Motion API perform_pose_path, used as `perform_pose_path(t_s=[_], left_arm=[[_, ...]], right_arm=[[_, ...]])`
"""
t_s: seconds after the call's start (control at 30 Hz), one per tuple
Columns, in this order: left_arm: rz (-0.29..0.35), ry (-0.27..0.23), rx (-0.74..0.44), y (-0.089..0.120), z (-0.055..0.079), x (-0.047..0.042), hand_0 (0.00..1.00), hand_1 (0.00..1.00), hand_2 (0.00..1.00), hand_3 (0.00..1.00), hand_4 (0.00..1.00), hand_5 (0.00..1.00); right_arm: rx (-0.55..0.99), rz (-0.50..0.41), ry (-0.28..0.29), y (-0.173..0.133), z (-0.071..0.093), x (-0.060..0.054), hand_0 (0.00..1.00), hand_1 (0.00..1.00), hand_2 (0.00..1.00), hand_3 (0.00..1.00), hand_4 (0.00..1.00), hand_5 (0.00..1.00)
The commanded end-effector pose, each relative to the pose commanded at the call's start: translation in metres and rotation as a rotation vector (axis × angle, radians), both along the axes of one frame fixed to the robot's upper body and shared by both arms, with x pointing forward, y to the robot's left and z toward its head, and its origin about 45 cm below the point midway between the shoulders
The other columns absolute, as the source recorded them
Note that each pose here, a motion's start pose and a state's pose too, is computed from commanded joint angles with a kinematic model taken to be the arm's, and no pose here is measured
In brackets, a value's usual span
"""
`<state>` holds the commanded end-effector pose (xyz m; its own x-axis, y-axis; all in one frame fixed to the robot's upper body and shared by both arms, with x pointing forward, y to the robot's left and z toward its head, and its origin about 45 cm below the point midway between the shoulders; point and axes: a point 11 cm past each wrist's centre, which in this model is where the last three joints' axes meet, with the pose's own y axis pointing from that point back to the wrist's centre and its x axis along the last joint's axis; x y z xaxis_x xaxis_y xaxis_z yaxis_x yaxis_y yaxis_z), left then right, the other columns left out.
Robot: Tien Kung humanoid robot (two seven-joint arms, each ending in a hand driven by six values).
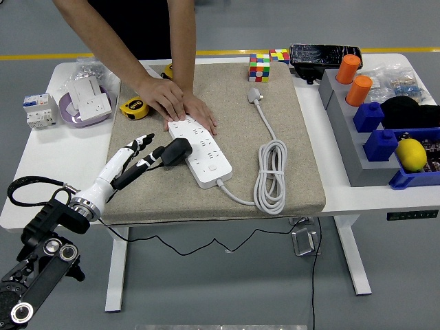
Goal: Pick up the plug,place it near the board,insert it into the board,press the button
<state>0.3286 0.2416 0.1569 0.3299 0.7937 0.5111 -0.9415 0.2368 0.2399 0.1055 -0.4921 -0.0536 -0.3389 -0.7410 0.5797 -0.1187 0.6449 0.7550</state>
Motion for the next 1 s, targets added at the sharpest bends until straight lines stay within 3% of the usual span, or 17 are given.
perform_pose_path(t_s=[0.33, 1.0], left_arm=[[-0.078, -0.023, 0.137, -0.014, -0.001, 0.0051, 0.998, 0.998, 0.998, 0.998, 0.998, 0.998], [-0.136, -0.013, 0.184, -0.026, -0.006, 0.0137, 0.998, 0.998, 0.998, 0.998, 0.998, 0.998]], right_arm=[[0.0, 0.001, -0.001, 0.0, 0.0, 0.001, 0.962, 0.916, 0.837, 0.836, 0.998, 0.99], [-0.001, 0.003, -0.007, 0.0, 0.001, 0.004, 0.961, 0.915, 0.837, 0.837, 0.998, 0.99]])
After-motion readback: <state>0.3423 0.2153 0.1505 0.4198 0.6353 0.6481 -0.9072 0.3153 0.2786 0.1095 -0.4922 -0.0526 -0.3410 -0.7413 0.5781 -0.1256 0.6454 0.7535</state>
